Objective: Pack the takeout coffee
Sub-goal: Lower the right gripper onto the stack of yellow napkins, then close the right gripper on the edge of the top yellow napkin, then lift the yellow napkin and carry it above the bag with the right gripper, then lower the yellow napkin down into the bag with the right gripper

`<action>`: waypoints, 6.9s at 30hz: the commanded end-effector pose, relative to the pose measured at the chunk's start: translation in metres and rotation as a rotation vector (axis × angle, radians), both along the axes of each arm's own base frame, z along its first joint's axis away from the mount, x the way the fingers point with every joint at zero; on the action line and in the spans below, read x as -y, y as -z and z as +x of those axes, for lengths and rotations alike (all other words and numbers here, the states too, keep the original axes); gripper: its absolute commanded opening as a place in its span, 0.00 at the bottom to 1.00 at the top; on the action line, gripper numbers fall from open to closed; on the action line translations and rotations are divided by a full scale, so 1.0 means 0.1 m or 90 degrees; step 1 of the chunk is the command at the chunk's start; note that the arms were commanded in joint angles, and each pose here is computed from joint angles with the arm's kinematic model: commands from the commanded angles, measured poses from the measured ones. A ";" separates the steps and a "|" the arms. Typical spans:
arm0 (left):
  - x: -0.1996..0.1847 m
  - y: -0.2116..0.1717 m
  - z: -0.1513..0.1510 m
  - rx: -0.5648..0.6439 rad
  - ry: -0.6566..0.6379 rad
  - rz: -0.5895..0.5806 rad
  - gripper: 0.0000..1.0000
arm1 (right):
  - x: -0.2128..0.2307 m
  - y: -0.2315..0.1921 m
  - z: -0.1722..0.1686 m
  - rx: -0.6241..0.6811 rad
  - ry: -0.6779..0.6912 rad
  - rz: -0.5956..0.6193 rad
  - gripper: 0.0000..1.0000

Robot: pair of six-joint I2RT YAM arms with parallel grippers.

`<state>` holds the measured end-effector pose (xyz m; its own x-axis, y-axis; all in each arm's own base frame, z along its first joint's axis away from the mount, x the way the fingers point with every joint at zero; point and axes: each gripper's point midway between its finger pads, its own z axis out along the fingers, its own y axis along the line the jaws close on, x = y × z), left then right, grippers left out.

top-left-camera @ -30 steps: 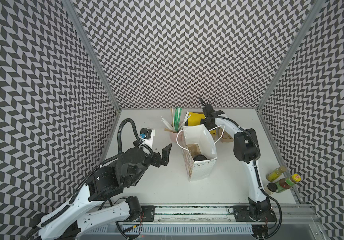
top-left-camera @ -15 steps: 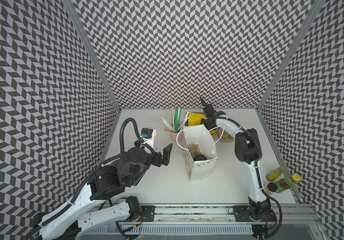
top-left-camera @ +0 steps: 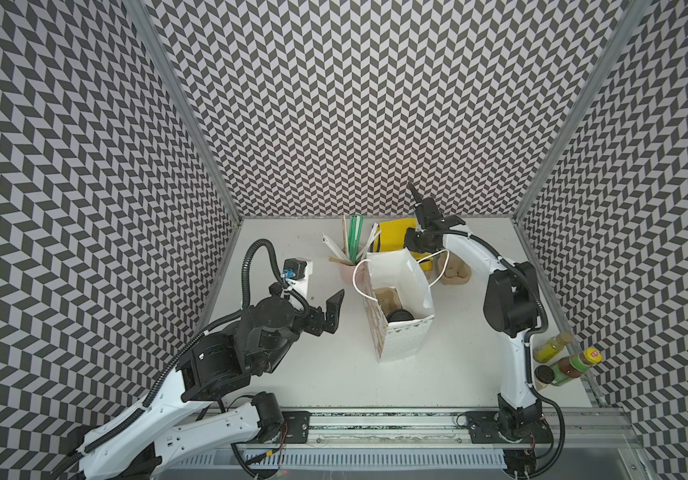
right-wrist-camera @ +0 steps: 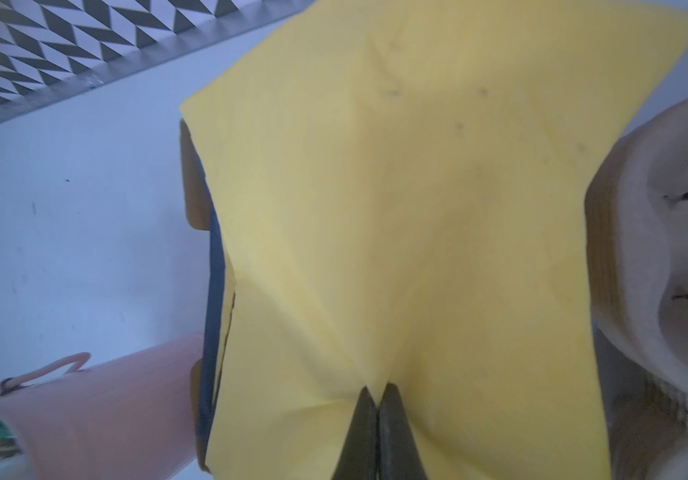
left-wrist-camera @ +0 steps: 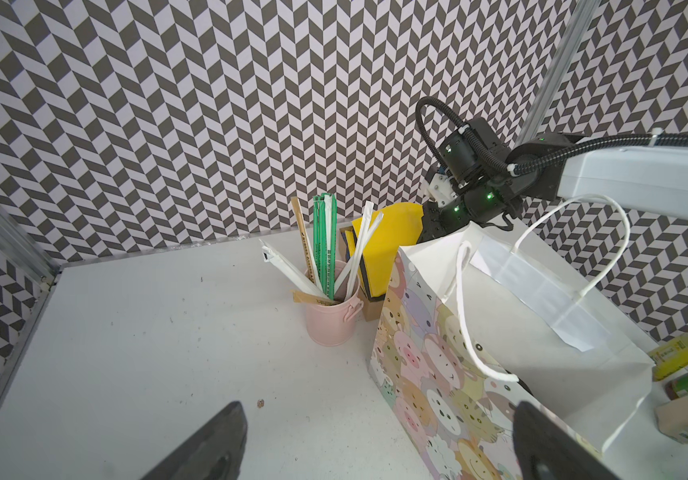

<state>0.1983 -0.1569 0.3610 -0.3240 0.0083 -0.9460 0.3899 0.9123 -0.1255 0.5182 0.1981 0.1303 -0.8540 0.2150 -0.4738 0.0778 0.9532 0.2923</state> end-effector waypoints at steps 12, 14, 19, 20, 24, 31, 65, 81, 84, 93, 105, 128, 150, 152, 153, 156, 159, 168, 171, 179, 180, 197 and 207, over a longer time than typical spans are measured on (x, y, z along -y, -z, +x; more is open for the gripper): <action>-0.02 0.07 -0.02 -0.010 0.000 -0.009 1.00 | 0.02 -0.19 -0.02 0.029 -0.009 0.038 0.00; -0.01 0.09 -0.02 -0.012 0.003 -0.006 1.00 | 0.02 -0.12 -0.03 0.026 -0.008 0.040 0.02; 0.03 0.15 -0.01 -0.018 0.008 0.002 1.00 | 0.01 0.00 -0.05 0.011 -0.010 0.040 0.10; 0.03 0.16 -0.01 -0.020 0.009 0.005 1.00 | 0.01 0.01 -0.05 0.012 -0.010 0.040 0.10; 0.05 0.17 -0.01 -0.021 0.010 0.010 1.00 | 0.01 0.05 -0.05 0.013 -0.007 0.040 0.10; 0.08 0.23 -0.01 -0.028 0.018 0.015 1.00 | 0.21 0.02 -0.10 0.022 0.037 0.005 0.18; 0.03 0.32 -0.07 -0.036 0.025 0.010 1.00 | 0.45 0.11 -0.82 0.044 0.055 0.144 0.69; 0.03 0.38 -0.06 -0.037 0.021 0.016 1.00 | 0.46 0.33 -0.83 0.027 0.075 0.151 0.67; 0.04 0.38 -0.05 -0.037 0.022 0.016 1.00 | 0.43 0.38 -0.82 0.024 0.070 0.158 0.64; 0.02 0.39 -0.05 -0.036 0.016 0.018 1.00 | 0.44 0.29 -0.78 0.045 0.070 0.157 0.44; 0.01 0.40 -0.05 -0.035 0.017 0.017 1.00 | 0.43 0.26 -0.75 0.052 0.067 0.159 0.21; 0.00 0.42 -0.06 -0.035 0.017 0.014 1.00 | 0.46 0.15 -0.72 0.063 0.070 0.147 0.00; -0.14 0.22 0.00 0.032 -0.029 -0.030 1.00 | 0.46 -1.98 -0.77 0.337 0.004 0.199 0.00; -0.17 0.19 0.02 0.046 -0.039 -0.036 1.00 | 0.51 -2.23 -0.80 0.377 0.011 0.199 0.00; -0.19 0.19 0.02 0.051 -0.044 -0.038 1.00 | 0.54 -2.35 -0.81 0.392 0.014 0.196 0.00; -0.23 0.15 0.03 0.073 -0.052 -0.048 1.00 | 0.59 -2.66 -0.87 0.429 0.021 0.193 0.00; -0.29 0.11 0.03 0.094 -0.063 -0.057 1.00 | 0.58 -2.89 -0.94 0.453 0.014 0.213 0.00; -0.36 0.29 0.06 0.119 -0.087 -0.050 1.00 | 0.70 -4.01 -1.58 0.591 -0.008 0.282 0.00; -0.36 0.37 0.08 0.119 -0.092 -0.051 1.00 | 0.66 -4.28 -1.82 0.613 -0.042 0.308 0.00; -0.55 0.35 0.05 0.128 -0.122 -0.080 1.00 | 0.29 -4.48 -2.54 0.614 -0.180 0.380 0.00; -0.56 0.35 0.05 0.129 -0.123 -0.083 1.00 | 0.22 -4.48 -2.62 0.609 -0.202 0.388 0.00; -0.60 0.36 0.04 0.129 -0.130 -0.089 1.00 | -0.55 -3.60 -2.96 0.483 -0.290 0.384 0.00; -0.55 0.39 0.05 0.125 -0.121 -0.082 1.00 | -0.46 -2.75 -2.58 0.426 -0.151 0.244 0.00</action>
<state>0.2012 -0.1015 0.3226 -0.1217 -0.1458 -0.9818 0.2505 0.9526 -0.1725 0.2472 0.2580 0.4012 -0.5221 0.2486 -0.8158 -0.4901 0.6955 0.5255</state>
